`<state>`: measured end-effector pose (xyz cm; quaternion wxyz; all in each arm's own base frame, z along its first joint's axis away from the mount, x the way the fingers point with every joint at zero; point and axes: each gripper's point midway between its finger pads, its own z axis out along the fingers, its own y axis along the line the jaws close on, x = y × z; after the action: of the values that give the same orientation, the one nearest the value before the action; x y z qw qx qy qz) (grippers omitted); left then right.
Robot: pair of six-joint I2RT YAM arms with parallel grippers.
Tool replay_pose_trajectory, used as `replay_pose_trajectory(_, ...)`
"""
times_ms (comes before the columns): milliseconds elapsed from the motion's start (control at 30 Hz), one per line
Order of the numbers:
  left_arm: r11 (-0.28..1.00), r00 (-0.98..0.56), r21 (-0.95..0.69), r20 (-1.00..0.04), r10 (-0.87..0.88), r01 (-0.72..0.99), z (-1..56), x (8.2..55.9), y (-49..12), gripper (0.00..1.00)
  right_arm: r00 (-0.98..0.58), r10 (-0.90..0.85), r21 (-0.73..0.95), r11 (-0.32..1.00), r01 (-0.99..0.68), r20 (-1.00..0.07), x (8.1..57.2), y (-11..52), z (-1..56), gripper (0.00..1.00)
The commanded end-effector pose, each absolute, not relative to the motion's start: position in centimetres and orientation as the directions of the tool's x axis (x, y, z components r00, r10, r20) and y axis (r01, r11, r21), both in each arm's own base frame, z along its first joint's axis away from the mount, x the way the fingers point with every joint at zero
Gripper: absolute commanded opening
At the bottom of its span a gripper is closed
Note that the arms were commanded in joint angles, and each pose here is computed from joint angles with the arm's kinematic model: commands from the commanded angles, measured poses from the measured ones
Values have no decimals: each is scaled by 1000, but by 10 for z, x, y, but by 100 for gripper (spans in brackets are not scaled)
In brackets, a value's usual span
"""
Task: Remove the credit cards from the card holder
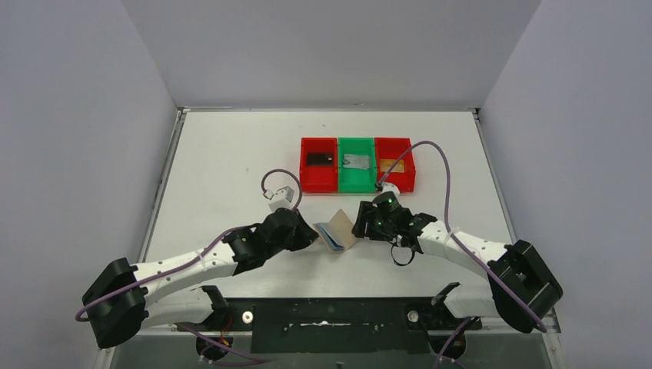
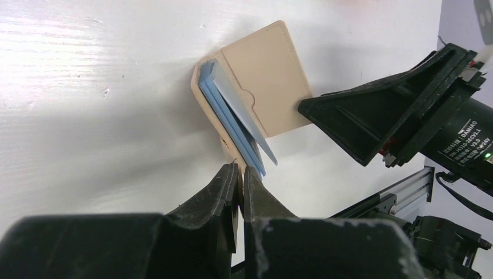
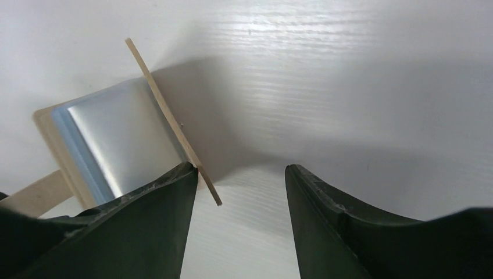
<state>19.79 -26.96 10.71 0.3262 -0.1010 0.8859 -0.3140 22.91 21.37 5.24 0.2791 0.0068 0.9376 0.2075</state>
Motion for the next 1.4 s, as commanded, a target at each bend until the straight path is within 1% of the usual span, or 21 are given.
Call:
replay_pose_trajectory(0, 762, -750, -647, -516, -414, 24, 116, 202, -268, 0, -835, 162, 443, 890, -107, -526, 234, 218, 56, 57)
replay_pose_trajectory(100, 774, -759, -634, -501, -416, -6, 105, 199, -262, 0, -851, 135, 458, 879, -134, -508, 232, 226, 51, 55)
replay_pose_trajectory(133, 779, -763, -626, -494, -417, -20, 100, 197, -259, 0, -855, 132, 460, 878, -135, -502, 232, 227, 49, 53)
replay_pose_trajectory(333, 807, -779, -584, -467, -418, -83, 75, 189, -240, 0, -868, 121, 437, 892, -118, -481, 233, 227, 39, 25)
replay_pose_trajectory(400, 809, -775, -580, -467, -427, -96, 74, 189, -234, 0, -879, 131, 409, 909, -78, -459, 229, 218, 33, 24)
replay_pose_trajectory(467, 807, -768, -581, -468, -438, -106, 74, 192, -229, 0, -896, 132, 391, 919, -50, -425, 220, 212, 25, 25)
replay_pose_trajectory(533, 805, -762, -583, -472, -443, -108, 77, 195, -226, 0, -912, 146, 380, 925, -12, -384, 209, 205, 15, 31)
replay_pose_trajectory(600, 802, -759, -590, -479, -442, -95, 83, 198, -225, 0, -915, 157, 389, 921, 0, -372, 204, 204, 13, 34)
replay_pose_trajectory(700, 798, -752, -600, -497, -434, -65, 92, 203, -227, 0, -891, 162, 390, 921, -18, -423, 214, 204, 25, 45)
replay_pose_trajectory(767, 796, -756, -605, -504, -419, -38, 98, 204, -231, 0, -869, 155, 376, 926, -38, -469, 225, 204, 41, 56)
replay_pose_trajectory(833, 794, -760, -608, -512, -400, -8, 104, 206, -235, 0, -845, 140, 360, 931, -66, -516, 236, 204, 58, 59)
replay_pose_trajectory(967, 786, -768, -617, -521, -372, 37, 114, 206, -244, 0, -795, 120, 381, 913, -147, -594, 248, 216, 94, 65)
replay_pose_trajectory(1067, 781, -765, -622, -527, -369, 52, 119, 208, -247, 0, -766, 80, 399, 885, -240, -638, 249, 231, 116, 68)
replay_pose_trajectory(1233, 774, -764, -630, -528, -371, 60, 124, 209, -249, 0, -725, 2, 396, 839, -374, -689, 242, 262, 138, 67)
replay_pose_trajectory(1367, 769, -761, -636, -529, -374, 64, 127, 210, -251, 0, -736, -54, 405, 807, -430, -675, 235, 281, 130, 67)
